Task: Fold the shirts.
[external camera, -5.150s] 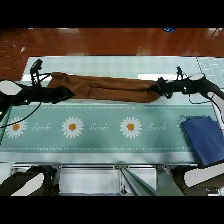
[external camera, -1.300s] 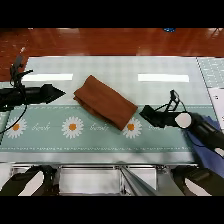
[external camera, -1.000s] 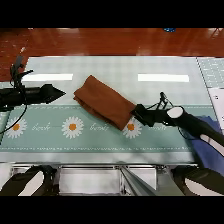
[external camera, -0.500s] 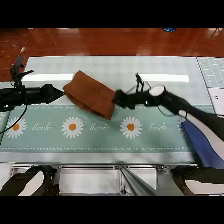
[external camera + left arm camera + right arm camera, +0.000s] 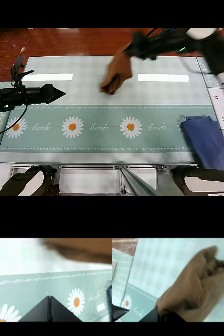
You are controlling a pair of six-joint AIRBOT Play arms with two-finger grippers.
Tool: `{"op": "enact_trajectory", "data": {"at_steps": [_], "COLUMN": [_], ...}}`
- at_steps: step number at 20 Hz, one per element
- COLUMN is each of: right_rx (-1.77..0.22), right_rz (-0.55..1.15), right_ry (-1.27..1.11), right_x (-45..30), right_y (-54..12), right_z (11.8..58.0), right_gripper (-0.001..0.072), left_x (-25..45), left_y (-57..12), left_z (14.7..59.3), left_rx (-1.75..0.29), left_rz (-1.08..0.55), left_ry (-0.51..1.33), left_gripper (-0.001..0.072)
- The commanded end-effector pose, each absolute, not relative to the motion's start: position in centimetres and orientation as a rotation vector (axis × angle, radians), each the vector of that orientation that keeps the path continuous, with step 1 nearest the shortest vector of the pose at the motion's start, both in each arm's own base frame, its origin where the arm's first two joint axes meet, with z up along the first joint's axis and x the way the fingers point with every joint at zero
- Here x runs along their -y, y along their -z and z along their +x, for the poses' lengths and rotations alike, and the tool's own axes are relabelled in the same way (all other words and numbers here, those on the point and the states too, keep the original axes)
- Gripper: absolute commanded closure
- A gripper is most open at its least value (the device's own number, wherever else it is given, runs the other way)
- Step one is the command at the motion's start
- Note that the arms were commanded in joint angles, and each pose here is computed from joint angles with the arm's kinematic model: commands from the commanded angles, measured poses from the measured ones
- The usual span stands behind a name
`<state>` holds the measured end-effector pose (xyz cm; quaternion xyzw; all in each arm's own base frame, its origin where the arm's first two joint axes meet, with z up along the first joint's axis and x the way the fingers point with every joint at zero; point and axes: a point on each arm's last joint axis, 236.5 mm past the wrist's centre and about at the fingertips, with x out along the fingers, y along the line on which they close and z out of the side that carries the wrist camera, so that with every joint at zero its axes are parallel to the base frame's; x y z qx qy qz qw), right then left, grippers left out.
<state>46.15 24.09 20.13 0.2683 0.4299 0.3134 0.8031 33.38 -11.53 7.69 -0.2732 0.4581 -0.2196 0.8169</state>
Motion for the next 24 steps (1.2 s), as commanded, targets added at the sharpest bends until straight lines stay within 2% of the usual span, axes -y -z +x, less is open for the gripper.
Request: {"op": "enact_trajectory", "data": {"at_steps": [1, 4, 7, 13, 16, 19, 22, 24], "right_rx": [-0.862, -0.826, -0.856, -1.086, -1.077, -1.157, -1.328, -1.386], "right_rz": [0.569, 0.607, 0.616, 0.653, 0.754, 0.813, 0.754, 0.814], "right_ry": [-0.574, -0.446, -0.275, 0.053, 0.229, 0.551, 0.969, 1.158], "right_x": [-17.0, -9.8, -2.4, 6.7, 9.4, 13.4, 17.3, 17.6], "right_y": [-25.5, -27.8, -28.1, -24.1, -22.0, -16.7, -12.8, -11.4], "right_z": [45.6, 44.0, 40.6, 30.0, 25.3, 17.8, 7.1, 2.7], "right_gripper": [0.0690, 0.0690, 0.0690, 0.0692, 0.0691, 0.0690, 0.0690, 0.0689], "left_x": [11.5, 11.5, 11.4, 12.3, 13.0, 13.3, 13.4, 13.3], "left_y": [-7.7, -7.7, -7.7, -8.1, -8.4, -8.5, -8.5, -8.6], "left_z": [33.4, 33.4, 33.6, 34.5, 35.0, 35.0, 35.1, 35.4], "left_rx": [-0.977, -0.976, -0.968, -0.917, -0.891, -0.884, -0.878, -0.867], "left_rz": [-0.583, -0.583, -0.581, -0.541, -0.527, -0.521, -0.516, -0.516], "left_ry": [0.468, 0.467, 0.463, 0.472, 0.476, 0.482, 0.483, 0.476], "left_gripper": [0.0682, 0.0682, 0.0682, 0.0682, 0.0682, 0.0682, 0.0682, 0.0682]}}
